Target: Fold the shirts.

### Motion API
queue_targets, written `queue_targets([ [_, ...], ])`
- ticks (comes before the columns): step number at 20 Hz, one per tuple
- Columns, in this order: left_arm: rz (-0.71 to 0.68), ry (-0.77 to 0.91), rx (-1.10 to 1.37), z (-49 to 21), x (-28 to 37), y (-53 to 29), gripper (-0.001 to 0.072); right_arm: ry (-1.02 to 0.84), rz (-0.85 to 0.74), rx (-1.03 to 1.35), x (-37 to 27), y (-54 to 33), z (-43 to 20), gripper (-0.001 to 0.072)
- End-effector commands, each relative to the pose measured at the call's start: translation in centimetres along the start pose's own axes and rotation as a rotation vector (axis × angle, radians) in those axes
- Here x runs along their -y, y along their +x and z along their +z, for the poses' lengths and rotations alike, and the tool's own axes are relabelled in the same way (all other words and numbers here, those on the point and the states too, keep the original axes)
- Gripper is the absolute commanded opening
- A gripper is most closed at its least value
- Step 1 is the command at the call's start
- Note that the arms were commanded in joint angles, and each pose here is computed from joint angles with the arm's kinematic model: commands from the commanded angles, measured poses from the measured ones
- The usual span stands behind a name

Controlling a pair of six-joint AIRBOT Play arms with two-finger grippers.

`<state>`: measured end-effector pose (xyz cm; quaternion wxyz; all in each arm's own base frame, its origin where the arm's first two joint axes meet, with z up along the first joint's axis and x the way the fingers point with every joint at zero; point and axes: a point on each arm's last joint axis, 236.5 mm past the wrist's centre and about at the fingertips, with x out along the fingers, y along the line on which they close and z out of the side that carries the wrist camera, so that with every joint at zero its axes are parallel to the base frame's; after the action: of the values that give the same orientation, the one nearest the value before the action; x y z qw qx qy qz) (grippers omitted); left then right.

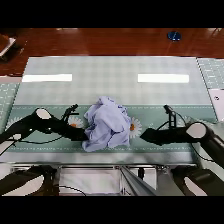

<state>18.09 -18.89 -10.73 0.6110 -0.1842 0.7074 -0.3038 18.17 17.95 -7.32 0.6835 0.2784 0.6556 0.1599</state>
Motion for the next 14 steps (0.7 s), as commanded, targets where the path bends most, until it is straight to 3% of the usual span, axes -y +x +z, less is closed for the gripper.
queue_targets([
  [1, -0.015, 0.040, 0.015, 1.3, 1.2, -0.4, 0.0022, 0.020, 0.056, -0.075, -2.2, 3.6, -1.5, 0.0405],
  [7, -0.015, 0.044, 0.022, 1.6, 1.3, -0.6, 0.0022, -0.040, 0.098, -0.179, -5.5, 7.5, -3.2, 0.0403],
  [8, -0.015, 0.047, 0.025, 1.7, 1.3, -0.6, 0.0022, -0.057, 0.103, -0.177, -6.1, 7.7, -2.6, 0.0351],
  [11, -0.016, 0.082, 0.089, 4.3, 2.3, -2.3, 0.0022, -0.201, 0.108, -0.108, -8.6, 7.0, 0.6, 0.0015],
  [14, -0.080, 0.158, 0.302, 10.7, 7.0, -9.6, 0.0022, -0.365, 0.090, -0.048, -12.2, 1.5, 5.9, 0.0015],
])
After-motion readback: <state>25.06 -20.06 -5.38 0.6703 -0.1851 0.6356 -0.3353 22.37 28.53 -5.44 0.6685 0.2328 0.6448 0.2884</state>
